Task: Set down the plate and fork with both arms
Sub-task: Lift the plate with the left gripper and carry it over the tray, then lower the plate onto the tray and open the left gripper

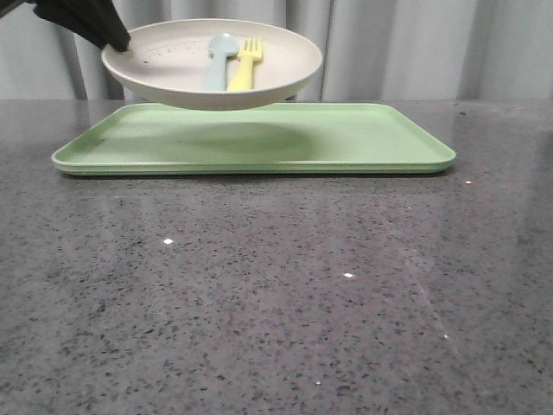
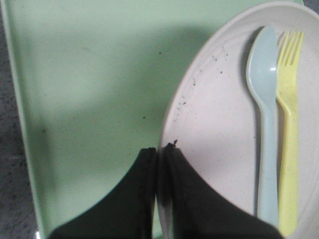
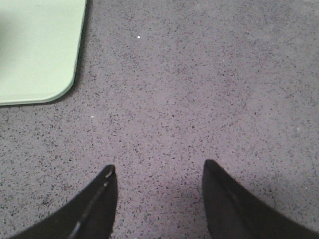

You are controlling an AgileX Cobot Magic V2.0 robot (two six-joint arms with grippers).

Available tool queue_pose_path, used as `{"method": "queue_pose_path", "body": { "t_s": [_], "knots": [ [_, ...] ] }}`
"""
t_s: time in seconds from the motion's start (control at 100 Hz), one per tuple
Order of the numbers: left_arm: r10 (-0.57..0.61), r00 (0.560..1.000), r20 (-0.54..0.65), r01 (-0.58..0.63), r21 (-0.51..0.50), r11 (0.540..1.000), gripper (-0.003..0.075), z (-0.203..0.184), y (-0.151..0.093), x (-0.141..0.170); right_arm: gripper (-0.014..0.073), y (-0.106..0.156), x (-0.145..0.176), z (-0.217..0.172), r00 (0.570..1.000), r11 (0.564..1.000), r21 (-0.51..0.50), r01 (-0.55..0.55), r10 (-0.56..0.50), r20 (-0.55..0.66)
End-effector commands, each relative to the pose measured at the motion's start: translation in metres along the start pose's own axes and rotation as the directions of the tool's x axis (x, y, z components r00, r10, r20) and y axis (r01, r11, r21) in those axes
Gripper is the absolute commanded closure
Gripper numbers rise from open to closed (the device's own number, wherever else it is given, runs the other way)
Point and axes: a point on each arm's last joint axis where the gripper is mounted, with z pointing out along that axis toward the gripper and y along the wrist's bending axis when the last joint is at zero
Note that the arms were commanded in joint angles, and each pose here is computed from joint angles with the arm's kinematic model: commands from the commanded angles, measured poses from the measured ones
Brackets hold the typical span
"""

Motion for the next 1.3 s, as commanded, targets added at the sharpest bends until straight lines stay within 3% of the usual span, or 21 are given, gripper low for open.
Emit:
{"method": "queue_pose_path", "body": {
  "t_s": [0.0,0.18,0.6,0.95,1.02,1.19,1.29],
  "knots": [
    [-0.012,0.995,0.101,0.005,0.064,0.998,0.0741,-0.016,-0.024,-0.014,0.0191,0.001,-0.015,-0.005,0.996,1.0,-0.004,0.01,-0.009,0.085],
    [-0.077,0.993,0.087,0.073,0.052,0.996,0.0741,0.004,-0.016,-0.022,0.0191,0.001,-0.015,-0.005,0.996,1.0,-0.004,0.01,-0.009,0.086],
    [-0.095,0.995,0.023,0.094,0.028,0.995,0.0741,0.036,-0.004,-0.019,0.0191,0.001,-0.015,-0.005,0.996,1.0,-0.004,0.01,-0.009,0.089],
    [-0.09,0.996,0.012,0.09,0.014,0.996,0.0735,0.039,-0.002,-0.018,0.0191,0.001,-0.015,-0.005,0.996,1.0,-0.004,0.01,-0.009,0.085],
    [-0.09,0.996,0.009,0.09,0.014,0.996,0.0699,0.039,-0.002,-0.018,0.0191,0.001,-0.015,-0.005,0.996,1.0,-0.004,0.01,-0.009,0.085],
    [-0.087,0.996,0.008,0.087,0.015,0.996,0.051,0.038,-0.002,-0.018,0.0191,0.001,-0.015,-0.005,0.996,1.0,-0.004,0.01,-0.009,0.085],
    [-0.085,0.996,0.012,0.085,0.013,0.996,0.0438,0.036,-0.002,-0.018,0.0191,0.001,-0.015,-0.005,0.996,1.0,-0.004,0.01,-0.009,0.085]
  ]
}}
